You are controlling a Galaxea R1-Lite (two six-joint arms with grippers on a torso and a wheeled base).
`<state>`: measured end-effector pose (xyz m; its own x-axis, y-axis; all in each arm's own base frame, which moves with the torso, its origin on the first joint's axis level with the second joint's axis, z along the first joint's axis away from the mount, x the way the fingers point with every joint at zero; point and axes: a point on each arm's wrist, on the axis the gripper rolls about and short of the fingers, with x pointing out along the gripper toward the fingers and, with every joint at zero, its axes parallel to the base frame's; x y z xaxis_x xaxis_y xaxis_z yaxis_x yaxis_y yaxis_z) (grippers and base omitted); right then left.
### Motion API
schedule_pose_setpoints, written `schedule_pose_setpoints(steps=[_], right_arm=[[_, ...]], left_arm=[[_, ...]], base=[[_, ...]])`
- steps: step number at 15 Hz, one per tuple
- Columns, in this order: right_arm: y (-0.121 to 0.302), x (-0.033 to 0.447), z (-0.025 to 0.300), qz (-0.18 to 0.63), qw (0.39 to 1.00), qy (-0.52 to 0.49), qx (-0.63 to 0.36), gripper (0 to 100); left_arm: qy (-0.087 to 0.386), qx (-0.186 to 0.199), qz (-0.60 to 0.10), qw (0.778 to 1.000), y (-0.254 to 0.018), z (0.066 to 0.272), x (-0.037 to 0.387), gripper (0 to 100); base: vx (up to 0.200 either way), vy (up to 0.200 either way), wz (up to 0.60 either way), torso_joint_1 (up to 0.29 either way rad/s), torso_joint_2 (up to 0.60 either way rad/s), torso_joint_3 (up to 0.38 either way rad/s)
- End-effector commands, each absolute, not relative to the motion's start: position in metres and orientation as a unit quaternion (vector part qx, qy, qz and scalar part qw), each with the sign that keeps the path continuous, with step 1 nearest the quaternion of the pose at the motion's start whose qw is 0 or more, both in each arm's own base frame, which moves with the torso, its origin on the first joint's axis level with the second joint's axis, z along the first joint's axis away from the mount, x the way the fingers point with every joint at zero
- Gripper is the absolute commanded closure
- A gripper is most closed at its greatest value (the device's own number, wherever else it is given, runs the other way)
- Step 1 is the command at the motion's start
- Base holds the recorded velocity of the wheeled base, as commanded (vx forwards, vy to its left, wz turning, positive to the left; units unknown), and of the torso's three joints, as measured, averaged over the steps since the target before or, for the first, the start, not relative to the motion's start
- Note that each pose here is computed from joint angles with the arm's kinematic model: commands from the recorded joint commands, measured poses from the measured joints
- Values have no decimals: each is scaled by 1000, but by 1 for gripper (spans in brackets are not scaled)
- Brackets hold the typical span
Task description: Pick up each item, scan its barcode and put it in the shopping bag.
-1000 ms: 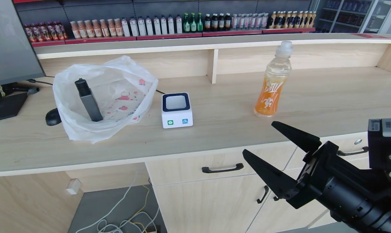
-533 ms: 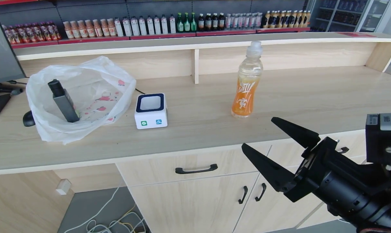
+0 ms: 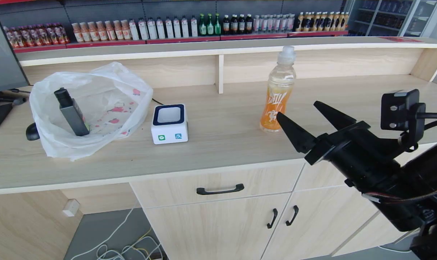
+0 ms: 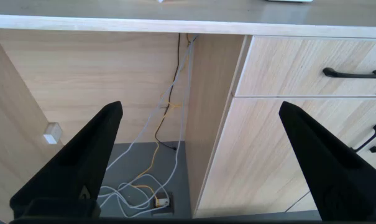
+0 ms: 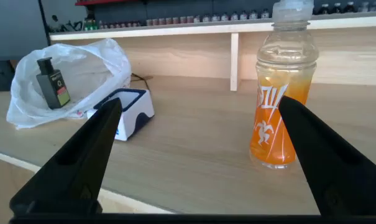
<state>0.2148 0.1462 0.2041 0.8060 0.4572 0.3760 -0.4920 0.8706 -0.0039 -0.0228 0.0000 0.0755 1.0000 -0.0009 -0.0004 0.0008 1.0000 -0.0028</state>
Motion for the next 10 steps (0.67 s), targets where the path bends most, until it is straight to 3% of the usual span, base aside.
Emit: schedule_pose_setpoints(steps=[1,5,10], right_arm=[[137,237,219,216,950,-215,66,0],[111,257,263,184,969,-157,57,0],[108,274,286,177,979,-99,1,0]], left_arm=[[0,-2,-1,1000,0,75,-23,0],[0,-2,-1,1000,0,75,-23,0],[0,-2,0,1000,0,75,-23,0]], base=[[0,0,0,0,0,0],[0,0,0,0,0,0],[0,0,0,0,0,0]])
